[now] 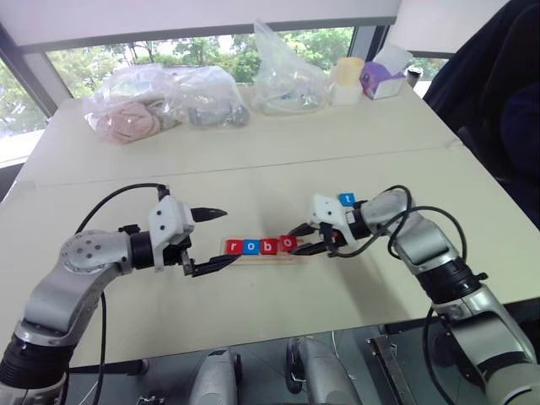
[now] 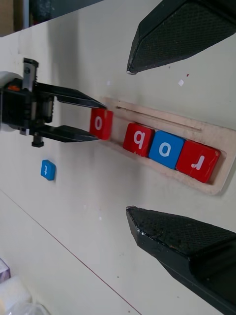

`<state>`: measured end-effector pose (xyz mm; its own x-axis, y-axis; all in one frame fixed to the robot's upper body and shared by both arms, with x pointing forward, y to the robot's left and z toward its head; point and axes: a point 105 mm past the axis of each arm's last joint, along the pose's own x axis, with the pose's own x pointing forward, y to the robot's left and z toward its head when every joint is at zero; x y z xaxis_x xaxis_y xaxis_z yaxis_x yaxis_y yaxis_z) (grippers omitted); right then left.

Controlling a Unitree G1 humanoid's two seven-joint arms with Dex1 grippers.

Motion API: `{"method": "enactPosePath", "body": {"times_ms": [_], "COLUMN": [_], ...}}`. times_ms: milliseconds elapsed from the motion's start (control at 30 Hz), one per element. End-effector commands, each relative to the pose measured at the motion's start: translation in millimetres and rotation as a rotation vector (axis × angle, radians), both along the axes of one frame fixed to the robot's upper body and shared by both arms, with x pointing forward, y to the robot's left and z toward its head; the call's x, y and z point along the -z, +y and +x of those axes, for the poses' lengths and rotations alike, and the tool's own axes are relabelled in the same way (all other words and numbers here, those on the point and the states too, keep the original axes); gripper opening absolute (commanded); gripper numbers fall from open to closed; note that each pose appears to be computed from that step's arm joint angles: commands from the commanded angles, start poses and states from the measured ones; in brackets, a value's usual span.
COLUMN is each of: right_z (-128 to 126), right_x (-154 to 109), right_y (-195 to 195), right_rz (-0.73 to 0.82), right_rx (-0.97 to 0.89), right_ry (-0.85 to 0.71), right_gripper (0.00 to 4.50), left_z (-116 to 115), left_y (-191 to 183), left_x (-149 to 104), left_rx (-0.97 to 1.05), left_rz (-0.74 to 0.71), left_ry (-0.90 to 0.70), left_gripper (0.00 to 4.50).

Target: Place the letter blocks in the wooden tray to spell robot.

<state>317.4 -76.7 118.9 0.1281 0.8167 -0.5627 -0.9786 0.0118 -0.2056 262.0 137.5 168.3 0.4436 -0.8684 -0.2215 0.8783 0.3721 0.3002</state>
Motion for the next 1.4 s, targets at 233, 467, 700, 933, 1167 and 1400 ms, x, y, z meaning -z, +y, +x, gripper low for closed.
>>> {"method": "enactPosePath", "body": {"times_ms": [233,467,700,933,1167,1400], "right_z": [4.9,6.5,6.6,8.4,8.3,21.6], "right_x": [-1.7,-0.8,0.9,2.3,-1.1,-27.9], "right_y": [2.4,-0.8,-1.9,-0.6,2.5,-0.2], "right_rz": [-0.031,-0.055,-0.067,-0.071,-0.06,0.03], "right_rx": [-0.006,-0.006,-0.004,0.001,-0.004,0.085], "right_ry": [-0.075,-0.092,-0.095,-0.1,-0.102,-0.141], "right_gripper": [1.12,1.12,1.12,1.12,4.45,4.45], "left_z": [-4.4,-3.7,-2.6,-1.9,-3.1,-3.7], "left_y": [-3.2,-4.6,-6.4,-7.3,-8.8,-9.1], "left_x": [-8.0,-7.7,-8.0,-8.3,-7.7,-7.8], "left_rx": [0.007,0.006,0.009,0.005,0.003,0.003], "left_rz": [0.005,0.0,-0.005,-0.011,-0.015,-0.018], "left_ry": [-0.039,-0.039,-0.041,-0.041,-0.038,-0.037], "left_gripper": [4.5,4.5,4.5,4.5,4.5,4.5]}}
